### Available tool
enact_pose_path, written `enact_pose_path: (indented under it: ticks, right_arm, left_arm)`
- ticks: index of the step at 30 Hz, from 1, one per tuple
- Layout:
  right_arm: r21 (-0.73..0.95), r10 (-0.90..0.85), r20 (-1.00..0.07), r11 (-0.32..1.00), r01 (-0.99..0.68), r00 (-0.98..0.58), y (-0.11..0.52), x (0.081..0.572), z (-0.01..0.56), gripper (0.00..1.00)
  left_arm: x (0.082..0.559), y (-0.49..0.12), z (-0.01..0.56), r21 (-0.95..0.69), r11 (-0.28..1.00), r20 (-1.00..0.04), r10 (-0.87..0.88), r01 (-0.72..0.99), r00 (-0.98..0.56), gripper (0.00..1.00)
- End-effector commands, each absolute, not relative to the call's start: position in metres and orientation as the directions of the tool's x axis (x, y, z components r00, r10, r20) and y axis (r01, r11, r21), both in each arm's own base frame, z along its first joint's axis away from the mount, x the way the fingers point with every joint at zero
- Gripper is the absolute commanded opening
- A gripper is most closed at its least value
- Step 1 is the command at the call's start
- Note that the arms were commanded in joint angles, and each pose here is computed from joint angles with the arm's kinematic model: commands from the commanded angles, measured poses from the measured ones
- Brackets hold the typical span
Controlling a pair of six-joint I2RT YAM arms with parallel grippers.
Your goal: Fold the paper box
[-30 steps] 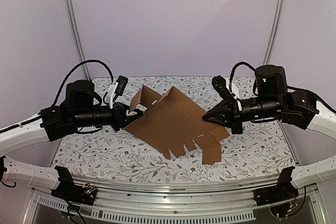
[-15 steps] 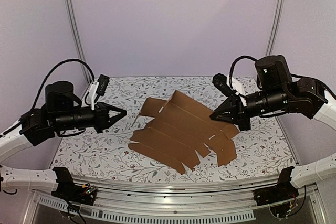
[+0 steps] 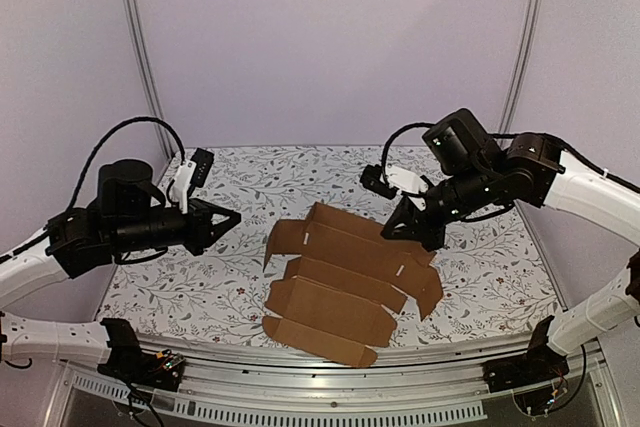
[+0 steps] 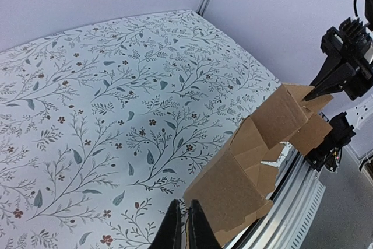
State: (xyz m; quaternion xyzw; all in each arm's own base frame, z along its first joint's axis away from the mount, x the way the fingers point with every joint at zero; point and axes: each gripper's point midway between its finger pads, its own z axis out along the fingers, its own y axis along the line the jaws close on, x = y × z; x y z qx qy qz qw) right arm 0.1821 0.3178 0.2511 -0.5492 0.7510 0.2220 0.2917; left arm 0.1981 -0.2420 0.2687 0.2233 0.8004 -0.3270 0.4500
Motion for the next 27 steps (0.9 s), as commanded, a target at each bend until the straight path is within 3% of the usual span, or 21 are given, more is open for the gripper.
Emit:
enact_pose_path:
  ticks: [1, 12, 27]
  right_arm:
    - [-0.089, -0.745, -0.646, 0.29, -0.953, -0.166, 0.321, 0.199, 0.247, 0.0]
    - [-0.266, -0.819, -0.572, 0.23, -0.936, -0.039, 0.344, 0.241, 0.214, 0.0]
    - [-0.369, -0.844, -0.532, 0.151, -0.917, 0.075, 0.368, 0.263, 0.174, 0.0]
  left_arm:
    - [0.21, -0.241, 0.244, -0.297, 0.743, -0.855, 0.073, 0.6, -0.513, 0.06]
    - [0.237, -0.236, 0.2, -0.227, 0.834, -0.843, 0.091, 0.503, -0.531, 0.06]
    - [0.27, -0.238, 0.137, -0.27, 0.866, -0.797, 0.044, 0.42, -0.602, 0.04]
